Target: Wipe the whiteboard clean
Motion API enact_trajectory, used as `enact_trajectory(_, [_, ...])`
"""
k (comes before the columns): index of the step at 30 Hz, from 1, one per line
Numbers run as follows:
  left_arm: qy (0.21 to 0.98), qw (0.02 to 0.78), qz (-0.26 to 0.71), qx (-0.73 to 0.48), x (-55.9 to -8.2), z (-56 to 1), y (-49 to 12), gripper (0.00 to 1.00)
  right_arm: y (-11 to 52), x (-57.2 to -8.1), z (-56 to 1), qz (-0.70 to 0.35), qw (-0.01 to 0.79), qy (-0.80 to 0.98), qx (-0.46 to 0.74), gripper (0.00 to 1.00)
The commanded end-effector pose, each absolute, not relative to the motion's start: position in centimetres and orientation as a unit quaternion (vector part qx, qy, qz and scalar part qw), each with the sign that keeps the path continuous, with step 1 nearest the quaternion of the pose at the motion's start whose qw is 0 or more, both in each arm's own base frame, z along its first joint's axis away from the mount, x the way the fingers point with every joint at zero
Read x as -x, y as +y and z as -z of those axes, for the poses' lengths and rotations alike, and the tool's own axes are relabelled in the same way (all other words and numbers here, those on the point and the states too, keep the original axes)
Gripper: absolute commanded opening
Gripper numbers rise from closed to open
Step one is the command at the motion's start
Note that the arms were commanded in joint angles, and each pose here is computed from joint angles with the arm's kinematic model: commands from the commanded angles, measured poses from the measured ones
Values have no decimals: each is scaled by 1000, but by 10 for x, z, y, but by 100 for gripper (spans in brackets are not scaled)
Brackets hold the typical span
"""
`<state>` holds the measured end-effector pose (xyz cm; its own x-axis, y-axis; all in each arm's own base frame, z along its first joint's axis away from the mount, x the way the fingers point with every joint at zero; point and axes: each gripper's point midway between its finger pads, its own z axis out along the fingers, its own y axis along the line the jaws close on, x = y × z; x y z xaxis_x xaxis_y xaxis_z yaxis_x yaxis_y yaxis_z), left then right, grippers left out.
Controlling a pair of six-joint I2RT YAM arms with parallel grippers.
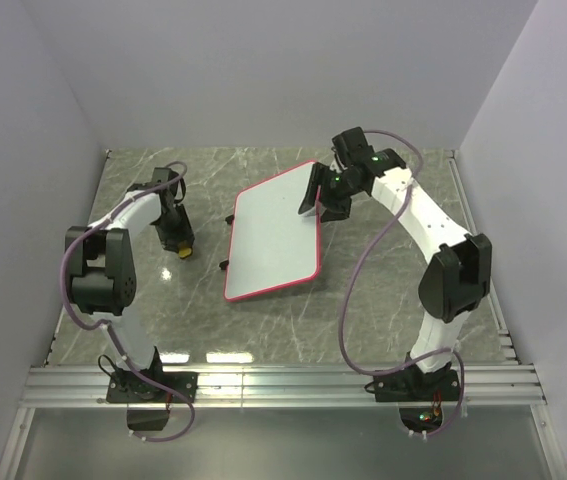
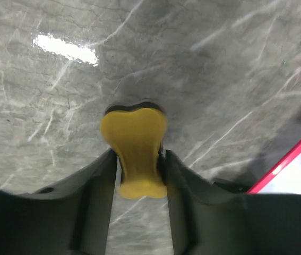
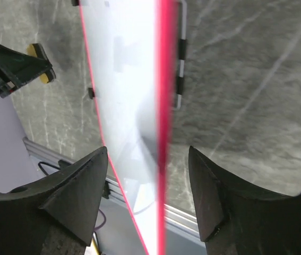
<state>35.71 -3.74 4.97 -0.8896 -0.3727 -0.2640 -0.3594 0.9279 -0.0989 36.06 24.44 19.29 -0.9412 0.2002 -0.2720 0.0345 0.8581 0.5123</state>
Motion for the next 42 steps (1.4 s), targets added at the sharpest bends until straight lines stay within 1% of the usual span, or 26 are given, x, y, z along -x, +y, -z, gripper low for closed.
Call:
enact_trajectory(1, [962, 180, 25, 204, -369, -61, -36, 48, 215, -360, -236, -267, 233, 933, -61, 70])
enact_trajectory(3, [961, 182, 21, 207, -367, -64, -34, 55, 206, -356, -239, -266, 240, 931, -64, 70])
enact_trajectory(4, [960, 186, 21, 209, -367, -68, -34, 62, 202, -353, -247, -269, 250, 928, -65, 70])
enact_trajectory(6, [959, 186, 17, 212, -364, -70, -32, 70, 193, -345, -256, -268, 262, 925, -64, 70])
enact_trajectory(8, [957, 189, 13, 218, -361, -75, -31, 76, 188, -340, -260, -266, 269, 924, -61, 71])
enact_trajectory(9, [956, 190, 9, 222, -360, -77, -29, 98, 185, -336, -258, -264, 268, 924, -60, 71])
enact_trajectory(12, [953, 198, 13, 231, -355, -89, -30, 99, 179, -322, -263, -266, 277, 921, -59, 71])
enact_trajectory(14, [949, 215, 30, 228, -353, -105, -36, 99, 177, -311, -273, -277, 292, 914, -57, 71])
enact_trajectory(15, [948, 224, 48, 221, -353, -112, -43, 99, 176, -306, -269, -278, 289, 914, -58, 71])
enact_trajectory(16, [943, 249, 66, 209, -352, -131, -52, 99, 176, -297, -279, -291, 301, 907, -55, 71])
enact_trajectory(18, [937, 274, 81, 200, -350, -150, -62, 100, 174, -284, -284, -304, 310, 899, -53, 72])
enact_trajectory(21, [920, 327, 120, 182, -345, -192, -86, 99, 173, -268, -278, -314, 304, 898, -49, 71])
enact_trajectory(23, [898, 373, 155, 175, -341, -232, -100, 99, 169, -255, -276, -315, 309, 896, -44, 71])
enact_trajectory(28, [852, 446, 207, 179, -325, -306, -109, 99, 162, -224, -279, -332, 324, 885, -34, 72])
enact_trajectory(29, [848, 450, 208, 187, -321, -313, -107, 99, 160, -218, -272, -331, 317, 888, -36, 72])
enact_trajectory(31, [836, 468, 212, 194, -315, -334, -102, 99, 157, -204, -274, -338, 325, 882, -33, 72])
enact_trajectory(32, [834, 471, 211, 194, -311, -341, -101, 99, 155, -197, -265, -336, 315, 887, -36, 72])
enact_trajectory(42, [824, 498, 185, 197, -292, -384, -82, 100, 131, -136, -244, -331, 332, 883, -38, 72])
